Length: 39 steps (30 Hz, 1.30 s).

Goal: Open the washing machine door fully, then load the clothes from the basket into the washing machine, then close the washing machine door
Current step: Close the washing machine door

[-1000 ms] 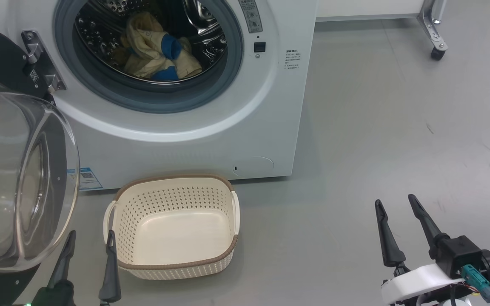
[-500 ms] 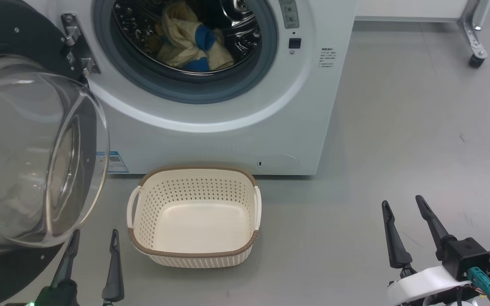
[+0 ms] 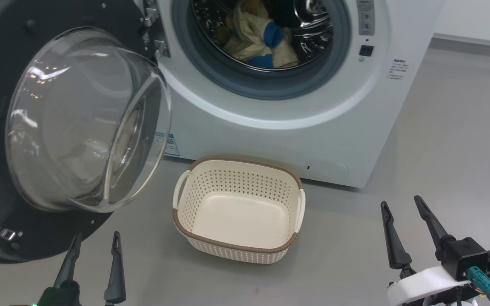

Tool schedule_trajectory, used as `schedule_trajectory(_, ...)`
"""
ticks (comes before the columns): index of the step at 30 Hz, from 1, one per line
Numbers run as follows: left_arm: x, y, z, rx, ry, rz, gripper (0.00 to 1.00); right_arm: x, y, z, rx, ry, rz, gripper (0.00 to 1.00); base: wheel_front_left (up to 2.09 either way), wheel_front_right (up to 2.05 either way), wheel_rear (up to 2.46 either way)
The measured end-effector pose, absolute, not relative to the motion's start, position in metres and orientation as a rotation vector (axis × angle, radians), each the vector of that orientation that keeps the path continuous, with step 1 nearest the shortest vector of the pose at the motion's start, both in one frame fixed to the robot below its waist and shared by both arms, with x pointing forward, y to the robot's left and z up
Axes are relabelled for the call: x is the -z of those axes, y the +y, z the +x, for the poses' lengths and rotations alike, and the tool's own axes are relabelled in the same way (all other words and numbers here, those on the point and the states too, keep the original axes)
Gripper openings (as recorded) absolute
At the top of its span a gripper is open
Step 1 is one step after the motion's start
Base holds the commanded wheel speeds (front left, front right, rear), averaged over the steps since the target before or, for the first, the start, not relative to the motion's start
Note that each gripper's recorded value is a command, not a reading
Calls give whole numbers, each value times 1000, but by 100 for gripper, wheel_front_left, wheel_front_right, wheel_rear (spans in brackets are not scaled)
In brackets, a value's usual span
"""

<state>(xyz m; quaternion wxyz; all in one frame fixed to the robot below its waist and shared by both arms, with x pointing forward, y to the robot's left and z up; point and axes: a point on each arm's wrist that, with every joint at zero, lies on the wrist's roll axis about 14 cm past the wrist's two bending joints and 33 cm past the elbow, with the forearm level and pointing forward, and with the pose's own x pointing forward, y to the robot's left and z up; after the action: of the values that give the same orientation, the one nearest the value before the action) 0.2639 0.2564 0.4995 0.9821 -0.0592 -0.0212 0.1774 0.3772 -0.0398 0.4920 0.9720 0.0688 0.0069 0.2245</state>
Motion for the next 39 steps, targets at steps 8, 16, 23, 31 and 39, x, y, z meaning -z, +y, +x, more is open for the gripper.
schedule_trajectory(8,-502,278,234,-463,-59,-116,100,-495,-2,377,-566,13,140,100,0,0,0)
schedule_trajectory(16,-505,303,202,-583,-75,-105,100,-497,42,360,-720,36,152,100,0,0,0)
schedule_trajectory(23,-504,304,197,-595,-71,-108,100,-493,46,359,-735,53,148,100,0,0,0)
schedule_trajectory(31,-506,302,198,-591,-80,-127,0,-490,46,360,-734,62,147,100,0,0,0)
schedule_trajectory(39,-509,298,202,-564,-107,-190,0,-490,46,360,-733,61,147,100,0,0,0)
